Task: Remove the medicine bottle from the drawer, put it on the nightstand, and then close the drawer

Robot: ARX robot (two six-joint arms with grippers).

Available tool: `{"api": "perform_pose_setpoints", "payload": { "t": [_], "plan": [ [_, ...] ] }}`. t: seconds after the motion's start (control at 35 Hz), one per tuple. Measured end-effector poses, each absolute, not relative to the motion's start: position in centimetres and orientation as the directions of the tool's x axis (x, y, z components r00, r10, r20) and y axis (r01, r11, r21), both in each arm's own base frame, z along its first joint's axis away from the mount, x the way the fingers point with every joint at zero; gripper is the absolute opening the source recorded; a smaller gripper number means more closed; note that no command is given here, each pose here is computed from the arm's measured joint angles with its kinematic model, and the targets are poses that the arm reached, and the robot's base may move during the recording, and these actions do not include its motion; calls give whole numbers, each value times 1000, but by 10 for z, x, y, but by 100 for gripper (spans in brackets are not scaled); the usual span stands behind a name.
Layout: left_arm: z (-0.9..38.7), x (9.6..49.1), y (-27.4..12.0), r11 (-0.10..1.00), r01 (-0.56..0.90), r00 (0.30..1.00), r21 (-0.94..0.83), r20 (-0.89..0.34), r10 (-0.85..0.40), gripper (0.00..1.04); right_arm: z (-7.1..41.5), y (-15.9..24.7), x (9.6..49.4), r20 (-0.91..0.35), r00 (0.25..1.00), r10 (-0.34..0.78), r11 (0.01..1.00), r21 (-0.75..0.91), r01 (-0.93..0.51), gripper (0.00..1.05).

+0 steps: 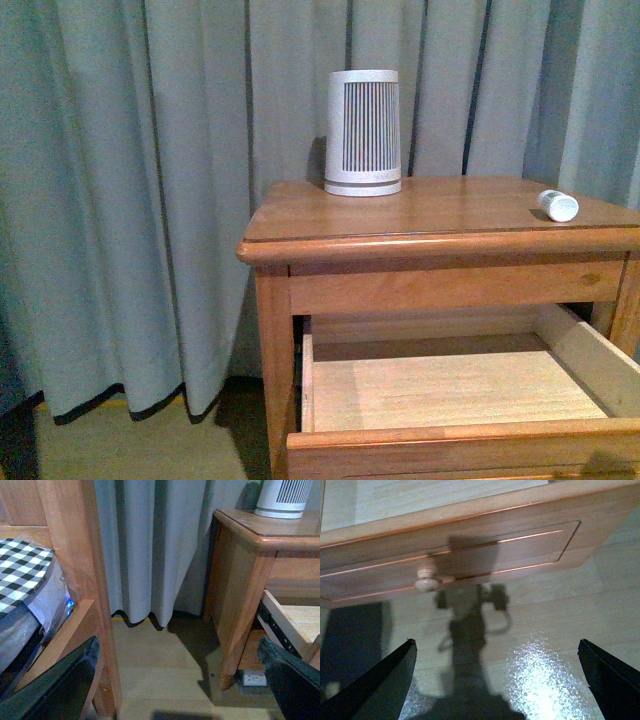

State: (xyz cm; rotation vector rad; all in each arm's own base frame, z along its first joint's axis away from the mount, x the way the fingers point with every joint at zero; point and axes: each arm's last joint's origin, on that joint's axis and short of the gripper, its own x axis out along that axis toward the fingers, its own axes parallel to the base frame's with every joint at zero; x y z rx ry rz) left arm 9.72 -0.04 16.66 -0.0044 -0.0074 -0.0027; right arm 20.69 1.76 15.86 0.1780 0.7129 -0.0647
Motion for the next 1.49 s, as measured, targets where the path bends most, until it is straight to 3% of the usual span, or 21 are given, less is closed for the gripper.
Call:
{"api": "perform_pose_setpoints", "payload": {
  "t": [0.57, 0.97, 1.49],
  "plan": [
    [167, 97, 0, 1000, 3, 1000, -4, 7, -3, 98, 105, 16, 299, -537, 835, -121, 991, -12, 135, 98],
    [167, 97, 0, 1000, 3, 1000, -4, 7, -3, 98, 122, 8, 413, -380, 900, -212, 976, -134, 172, 98],
    [167, 97, 0, 1000, 3, 1000, -4, 7, -3, 98, 110, -2, 433, -368, 899, -240, 967, -176, 186, 98]
  ]
}}
